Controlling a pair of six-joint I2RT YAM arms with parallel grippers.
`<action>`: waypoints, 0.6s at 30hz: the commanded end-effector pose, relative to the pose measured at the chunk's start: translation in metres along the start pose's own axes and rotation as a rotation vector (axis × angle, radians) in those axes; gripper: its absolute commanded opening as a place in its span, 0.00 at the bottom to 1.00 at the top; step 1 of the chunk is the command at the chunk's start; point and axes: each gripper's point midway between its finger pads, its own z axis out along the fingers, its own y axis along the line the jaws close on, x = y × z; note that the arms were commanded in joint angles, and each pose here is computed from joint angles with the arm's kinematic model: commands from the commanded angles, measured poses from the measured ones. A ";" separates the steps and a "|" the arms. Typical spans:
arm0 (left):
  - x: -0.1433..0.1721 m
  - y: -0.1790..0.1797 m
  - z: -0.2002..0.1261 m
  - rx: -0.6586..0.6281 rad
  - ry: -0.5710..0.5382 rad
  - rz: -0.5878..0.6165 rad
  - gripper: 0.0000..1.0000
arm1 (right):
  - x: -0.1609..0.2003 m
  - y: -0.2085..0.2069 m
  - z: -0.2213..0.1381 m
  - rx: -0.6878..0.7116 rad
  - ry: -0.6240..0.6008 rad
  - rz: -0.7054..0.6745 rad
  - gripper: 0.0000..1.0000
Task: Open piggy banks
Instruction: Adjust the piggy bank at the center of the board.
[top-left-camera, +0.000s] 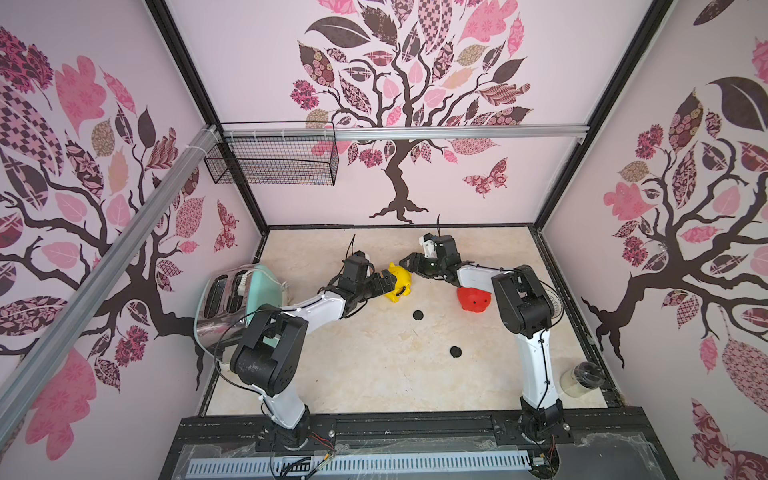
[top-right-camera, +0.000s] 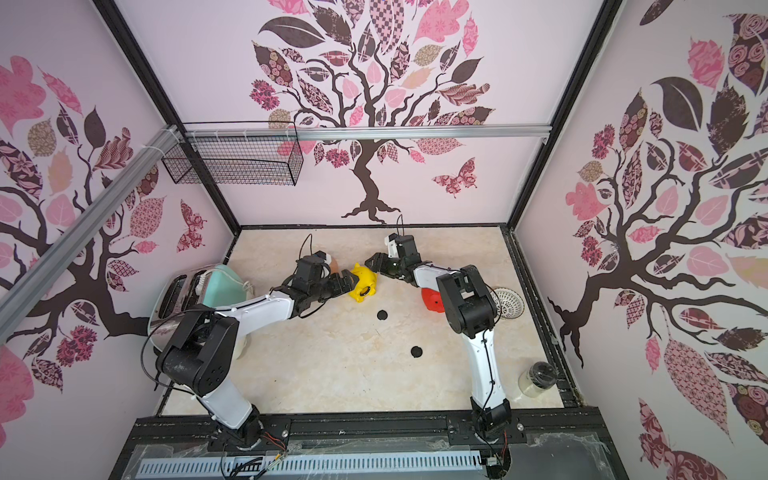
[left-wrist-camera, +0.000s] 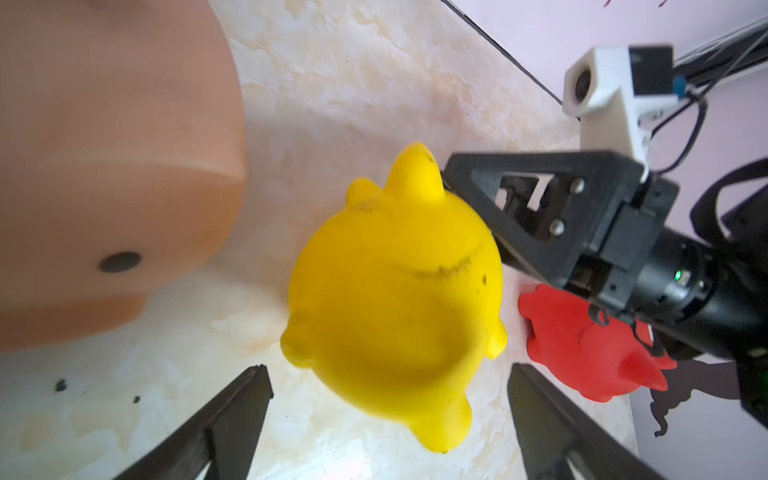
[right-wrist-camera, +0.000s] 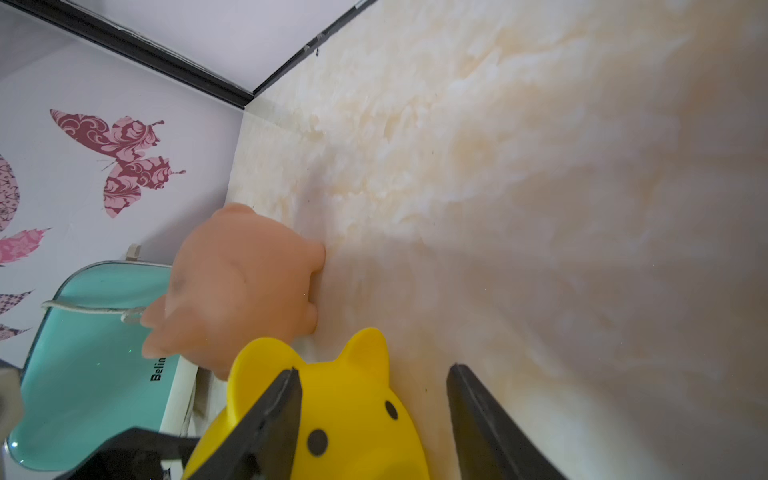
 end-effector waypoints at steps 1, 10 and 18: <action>-0.010 0.006 -0.014 0.001 -0.033 -0.017 0.96 | 0.003 0.038 -0.021 -0.101 -0.016 -0.003 0.61; -0.018 0.045 -0.068 -0.198 -0.099 0.011 0.97 | 0.098 0.080 -0.062 -0.132 0.095 -0.077 0.60; 0.008 0.015 -0.093 -0.132 -0.099 0.065 0.97 | 0.064 0.044 -0.122 0.163 -0.167 -0.142 0.58</action>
